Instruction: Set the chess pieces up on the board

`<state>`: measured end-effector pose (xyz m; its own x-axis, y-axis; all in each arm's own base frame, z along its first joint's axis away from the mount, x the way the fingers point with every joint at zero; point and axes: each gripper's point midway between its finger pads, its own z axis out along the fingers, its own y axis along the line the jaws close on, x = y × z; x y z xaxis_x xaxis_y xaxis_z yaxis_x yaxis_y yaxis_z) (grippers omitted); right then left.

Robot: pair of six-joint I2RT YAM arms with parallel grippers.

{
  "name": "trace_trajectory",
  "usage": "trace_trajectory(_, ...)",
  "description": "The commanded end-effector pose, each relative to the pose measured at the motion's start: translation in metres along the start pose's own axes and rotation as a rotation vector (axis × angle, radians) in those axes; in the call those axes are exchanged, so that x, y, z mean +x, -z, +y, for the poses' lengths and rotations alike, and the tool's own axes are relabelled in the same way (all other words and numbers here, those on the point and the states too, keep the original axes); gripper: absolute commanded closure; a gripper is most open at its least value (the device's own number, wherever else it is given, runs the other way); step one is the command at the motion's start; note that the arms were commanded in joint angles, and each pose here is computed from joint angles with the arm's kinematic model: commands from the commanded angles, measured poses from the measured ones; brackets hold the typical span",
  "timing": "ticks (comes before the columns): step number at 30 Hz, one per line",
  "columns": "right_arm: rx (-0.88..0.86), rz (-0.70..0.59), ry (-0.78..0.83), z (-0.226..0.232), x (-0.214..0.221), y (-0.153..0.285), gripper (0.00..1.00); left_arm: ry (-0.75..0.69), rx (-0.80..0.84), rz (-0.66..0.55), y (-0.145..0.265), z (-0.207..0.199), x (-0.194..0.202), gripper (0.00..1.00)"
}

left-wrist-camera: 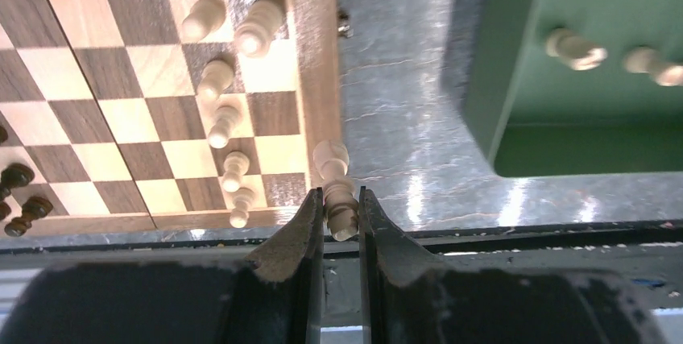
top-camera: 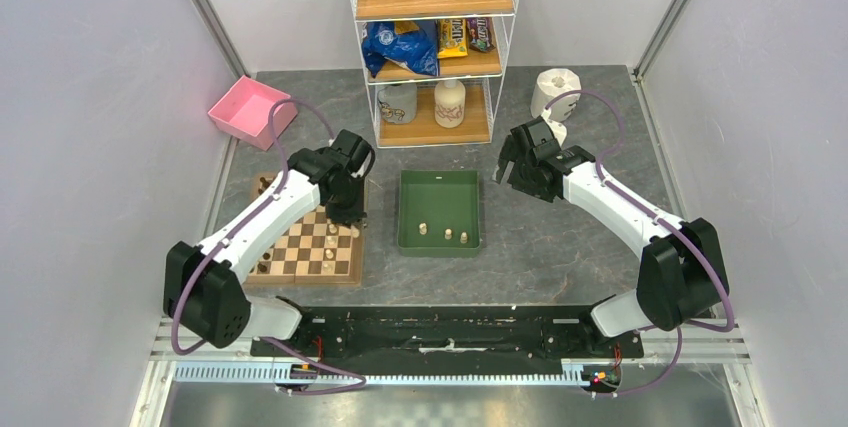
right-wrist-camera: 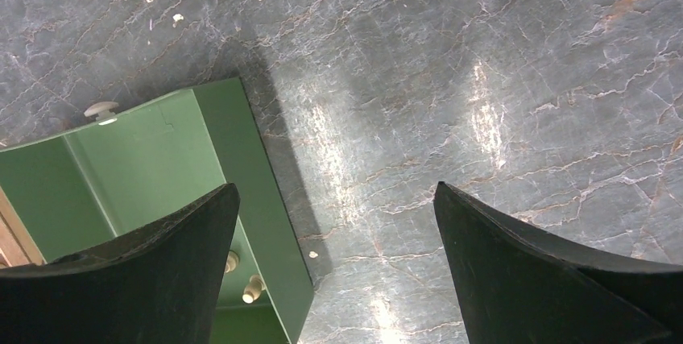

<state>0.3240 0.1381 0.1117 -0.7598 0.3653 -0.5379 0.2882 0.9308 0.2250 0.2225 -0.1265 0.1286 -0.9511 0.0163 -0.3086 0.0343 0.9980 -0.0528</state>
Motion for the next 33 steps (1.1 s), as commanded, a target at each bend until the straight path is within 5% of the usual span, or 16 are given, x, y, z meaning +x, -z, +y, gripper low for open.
trace_trajectory(1,-0.018,-0.019,-0.009,0.004,-0.006,0.002,0.01,0.003,0.029,-0.017,-0.016,0.006,-0.002,0.98)
trace_trajectory(33,-0.021,0.003,-0.002,0.009,-0.004,-0.004,0.01,0.061,-0.097,-0.029,-0.059,0.046,-0.014,0.98)
